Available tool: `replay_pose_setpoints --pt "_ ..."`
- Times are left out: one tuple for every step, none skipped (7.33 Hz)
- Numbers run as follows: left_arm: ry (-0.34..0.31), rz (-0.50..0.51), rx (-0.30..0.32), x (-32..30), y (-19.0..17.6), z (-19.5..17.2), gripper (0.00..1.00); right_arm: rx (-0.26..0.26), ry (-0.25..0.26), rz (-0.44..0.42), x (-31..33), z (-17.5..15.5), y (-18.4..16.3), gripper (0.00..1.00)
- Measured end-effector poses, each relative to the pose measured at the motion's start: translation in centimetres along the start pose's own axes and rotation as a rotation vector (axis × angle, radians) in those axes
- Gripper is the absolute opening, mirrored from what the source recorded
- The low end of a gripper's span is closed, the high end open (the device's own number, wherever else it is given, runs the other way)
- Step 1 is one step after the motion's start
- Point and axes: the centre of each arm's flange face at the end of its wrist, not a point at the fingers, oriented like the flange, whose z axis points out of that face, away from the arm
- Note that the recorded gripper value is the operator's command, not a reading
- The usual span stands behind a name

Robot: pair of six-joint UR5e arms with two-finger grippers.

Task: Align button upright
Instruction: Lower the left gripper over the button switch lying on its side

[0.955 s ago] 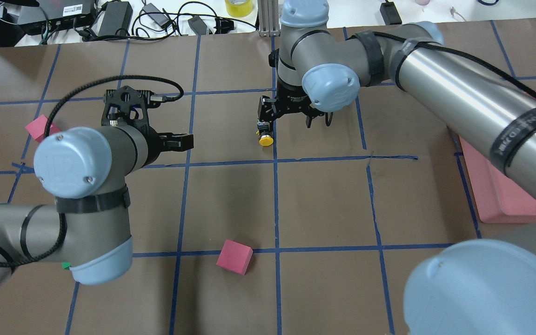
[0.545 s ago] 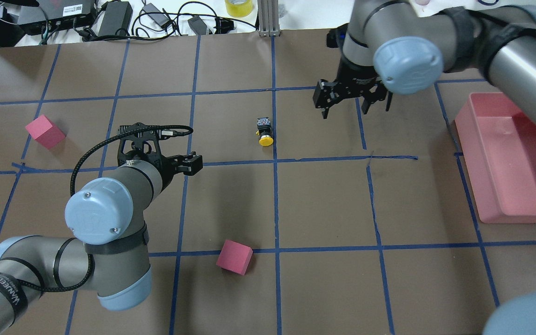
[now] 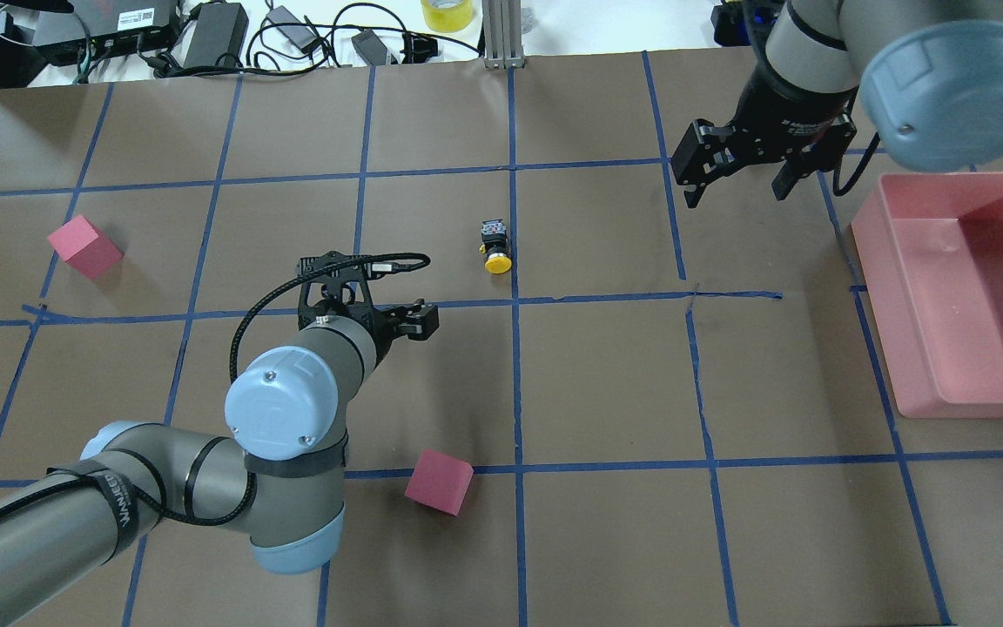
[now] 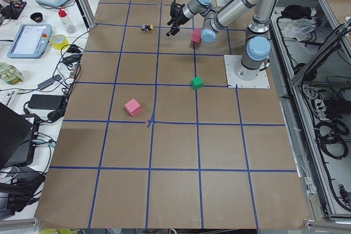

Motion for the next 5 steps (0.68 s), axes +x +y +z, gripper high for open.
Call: replay_pose_setpoints --pt "0.001 -0.012 -0.013 1.2 0.0 1.4 0.89 0.005 0.001 0.004 -0.1 -1.2 1.0 1.0" --pt "0.004 -0.009 -0.02 2.4 -0.4 2.9 0.87 0.001 0.002 0.007 -0.2 -2.0 1.8 1.0" --pt "0.01 -0.004 -0.019 3.6 -1.0 4.3 0.87 -0.012 0.002 0.012 -0.3 -2.5 2.6 1.0" --pt "0.021 0.007 -0.017 5.0 -1.4 5.8 0.87 -0.02 0.001 0.031 -0.5 -2.8 3.1 1.0" --pt "0.034 0.017 -0.008 6.3 -1.7 7.4 0.86 -0.022 0.001 0.061 -0.6 -3.1 3.3 1.0"
